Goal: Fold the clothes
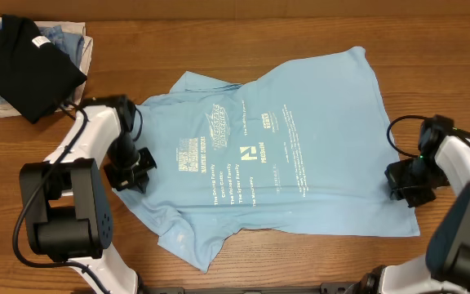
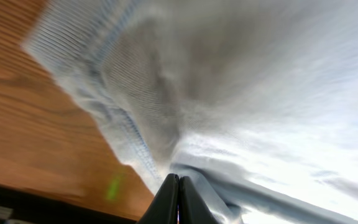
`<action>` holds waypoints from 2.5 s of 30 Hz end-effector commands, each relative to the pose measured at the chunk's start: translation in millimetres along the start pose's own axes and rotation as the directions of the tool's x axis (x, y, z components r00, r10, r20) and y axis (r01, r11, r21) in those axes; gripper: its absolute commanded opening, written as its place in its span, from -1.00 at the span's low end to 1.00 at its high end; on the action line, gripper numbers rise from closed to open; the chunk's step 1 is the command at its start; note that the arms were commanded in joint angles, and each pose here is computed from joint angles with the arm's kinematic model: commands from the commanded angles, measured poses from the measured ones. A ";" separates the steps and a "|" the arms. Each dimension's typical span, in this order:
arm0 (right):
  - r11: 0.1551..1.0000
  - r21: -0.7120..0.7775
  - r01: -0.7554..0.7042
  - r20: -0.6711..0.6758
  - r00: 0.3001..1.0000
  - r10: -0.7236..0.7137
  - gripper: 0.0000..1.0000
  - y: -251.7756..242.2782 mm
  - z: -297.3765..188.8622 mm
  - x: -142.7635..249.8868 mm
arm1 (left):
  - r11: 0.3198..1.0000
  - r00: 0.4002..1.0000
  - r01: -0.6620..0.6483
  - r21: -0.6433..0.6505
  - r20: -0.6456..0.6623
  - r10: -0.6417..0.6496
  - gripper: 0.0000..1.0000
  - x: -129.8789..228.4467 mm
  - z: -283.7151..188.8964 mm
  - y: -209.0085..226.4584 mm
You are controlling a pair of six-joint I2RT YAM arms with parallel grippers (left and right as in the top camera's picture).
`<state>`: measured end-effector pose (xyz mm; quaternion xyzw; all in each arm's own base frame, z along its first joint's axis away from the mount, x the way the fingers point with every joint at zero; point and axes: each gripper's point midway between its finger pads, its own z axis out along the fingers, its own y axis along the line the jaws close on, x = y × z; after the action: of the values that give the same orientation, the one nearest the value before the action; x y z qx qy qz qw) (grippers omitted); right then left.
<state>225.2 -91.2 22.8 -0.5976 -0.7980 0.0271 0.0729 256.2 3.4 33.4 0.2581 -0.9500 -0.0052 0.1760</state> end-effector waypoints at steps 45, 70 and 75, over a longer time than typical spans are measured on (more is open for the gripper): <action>0.611 -0.414 0.675 0.362 0.738 -0.570 1.00 151.8 -110.1 66.8 | 0.846 0.738 -0.426 0.321 0.664 0.119 0.83 -158.2 -103.5 -239.9; 0.644 -0.375 0.667 0.328 0.745 -0.580 1.00 140.1 -99.0 66.6 | 0.798 0.725 -0.487 0.353 0.673 0.145 0.78 -186.8 -74.1 -253.0; 0.644 -0.375 0.667 0.328 0.745 -0.581 1.00 140.1 -99.0 66.7 | 0.796 0.724 -0.490 0.356 0.674 0.144 0.70 -187.2 -74.0 -253.9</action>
<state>352.6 8.1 107.4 -0.2835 -0.9381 -0.1439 -0.1371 555.2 -115.3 24.0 0.1113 -0.9487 0.1895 -0.2276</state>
